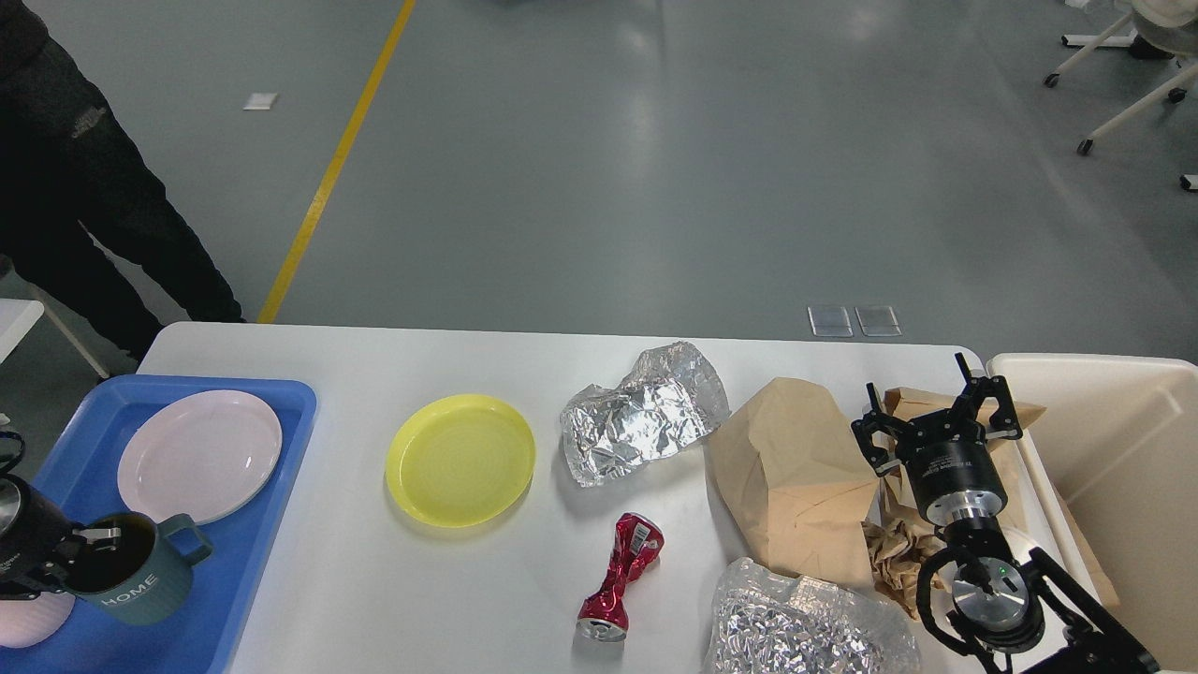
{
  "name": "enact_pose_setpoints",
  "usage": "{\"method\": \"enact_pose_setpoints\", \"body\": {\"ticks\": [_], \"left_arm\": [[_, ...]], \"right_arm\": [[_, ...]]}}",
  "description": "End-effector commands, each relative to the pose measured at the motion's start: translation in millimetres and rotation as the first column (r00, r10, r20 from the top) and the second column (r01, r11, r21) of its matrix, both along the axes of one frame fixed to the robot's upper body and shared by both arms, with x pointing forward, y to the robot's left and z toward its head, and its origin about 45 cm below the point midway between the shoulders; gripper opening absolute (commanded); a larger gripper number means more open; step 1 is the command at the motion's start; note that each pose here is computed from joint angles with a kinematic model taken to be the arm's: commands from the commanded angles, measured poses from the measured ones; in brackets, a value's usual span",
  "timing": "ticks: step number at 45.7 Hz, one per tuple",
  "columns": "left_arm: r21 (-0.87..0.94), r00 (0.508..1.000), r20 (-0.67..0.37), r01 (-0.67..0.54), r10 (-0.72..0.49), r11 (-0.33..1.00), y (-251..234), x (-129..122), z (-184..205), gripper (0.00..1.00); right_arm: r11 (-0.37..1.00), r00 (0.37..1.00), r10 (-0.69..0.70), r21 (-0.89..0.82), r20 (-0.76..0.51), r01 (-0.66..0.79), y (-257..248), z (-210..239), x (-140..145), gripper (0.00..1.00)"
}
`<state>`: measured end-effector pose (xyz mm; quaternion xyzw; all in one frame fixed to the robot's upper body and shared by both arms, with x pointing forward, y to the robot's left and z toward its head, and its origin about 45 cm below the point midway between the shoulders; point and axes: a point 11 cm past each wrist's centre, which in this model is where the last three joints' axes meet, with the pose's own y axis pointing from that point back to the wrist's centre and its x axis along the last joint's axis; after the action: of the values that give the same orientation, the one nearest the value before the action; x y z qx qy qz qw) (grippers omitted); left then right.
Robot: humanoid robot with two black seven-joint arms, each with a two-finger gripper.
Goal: Tidy desktop
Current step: 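Lift the teal mug and set it down on the blue tray, then release the mug and move the left gripper toward the yellow plate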
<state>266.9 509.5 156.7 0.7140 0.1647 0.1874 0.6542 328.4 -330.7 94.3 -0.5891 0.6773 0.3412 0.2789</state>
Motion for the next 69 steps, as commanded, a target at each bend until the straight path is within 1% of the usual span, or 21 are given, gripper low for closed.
{"method": "enact_pose_setpoints", "body": {"ticks": [1,4,7,8,9,11,14,21,26,31,37,44,51,55,58,64,69], "left_arm": [[-0.018,1.000,0.011,-0.003,0.003,1.000,-5,2,-2,0.14],[-0.028,1.000,0.016,-0.005,0.005,1.000,-8,3,-3,0.33],[-0.037,1.000,0.020,-0.010,0.011,0.999,-10,1,-7,0.64],[-0.044,1.000,0.024,-0.015,0.016,0.999,-11,0,-8,0.72],[-0.048,0.999,0.027,-0.024,0.025,0.999,-10,-1,-8,0.77],[-0.058,0.999,0.034,-0.041,0.043,0.997,-10,-2,-7,0.84],[-0.073,0.997,0.038,-0.067,0.069,0.995,-11,-3,-8,0.90],[-0.066,0.996,0.027,-0.086,0.088,0.994,-6,-7,-4,0.95],[-0.064,0.992,0.039,-0.117,0.119,0.991,7,-7,14,0.96],[-0.064,0.995,0.003,-0.102,0.103,0.993,6,-5,32,0.96],[-0.041,0.999,-0.003,-0.053,0.052,0.998,-5,2,57,0.96],[-0.057,0.998,0.006,0.064,-0.064,0.996,-54,25,93,0.96],[-0.081,0.990,0.088,0.116,-0.109,0.990,-116,53,147,0.96],[-0.066,0.980,0.124,0.166,-0.157,0.984,-152,62,176,0.96],[-0.064,0.969,0.161,0.201,-0.189,0.977,-180,62,202,0.96],[-0.066,0.945,0.218,0.264,-0.244,0.962,-224,48,245,0.96],[-0.070,0.933,0.260,0.276,-0.250,0.959,-243,42,264,0.96]], "right_arm": [[1.000,1.000,0.000,0.001,0.000,0.000,1,0,0,1.00],[1.000,1.000,0.000,0.000,0.001,0.000,0,0,0,1.00],[1.000,1.000,0.000,0.000,-0.001,0.000,0,0,0,1.00],[1.000,1.000,0.000,0.001,0.000,0.000,1,0,0,1.00],[1.000,1.000,0.000,0.000,0.001,0.000,0,0,0,1.00],[1.000,1.000,0.000,0.001,-0.001,0.000,0,0,0,1.00],[1.000,1.000,0.000,0.000,-0.001,0.000,0,0,0,1.00],[1.000,1.000,0.000,0.001,0.000,0.000,1,0,0,1.00],[1.000,1.000,0.000,0.001,0.000,0.000,1,0,0,1.00],[1.000,1.000,0.000,0.001,0.000,0.000,1,0,0,1.00],[1.000,1.000,0.000,0.000,0.001,0.000,0,0,0,1.00],[1.000,1.000,0.000,0.000,0.001,0.000,0,0,0,1.00],[1.000,1.000,0.000,0.000,0.001,0.000,0,0,0,1.00],[1.000,1.000,0.000,0.000,0.001,0.000,0,0,0,1.00],[1.000,1.000,0.000,0.001,0.000,0.000,1,0,0,1.00],[1.000,1.000,0.000,0.000,-0.001,0.000,0,0,0,1.00],[1.000,1.000,0.000,0.000,-0.001,0.000,0,0,0,1.00]]}}
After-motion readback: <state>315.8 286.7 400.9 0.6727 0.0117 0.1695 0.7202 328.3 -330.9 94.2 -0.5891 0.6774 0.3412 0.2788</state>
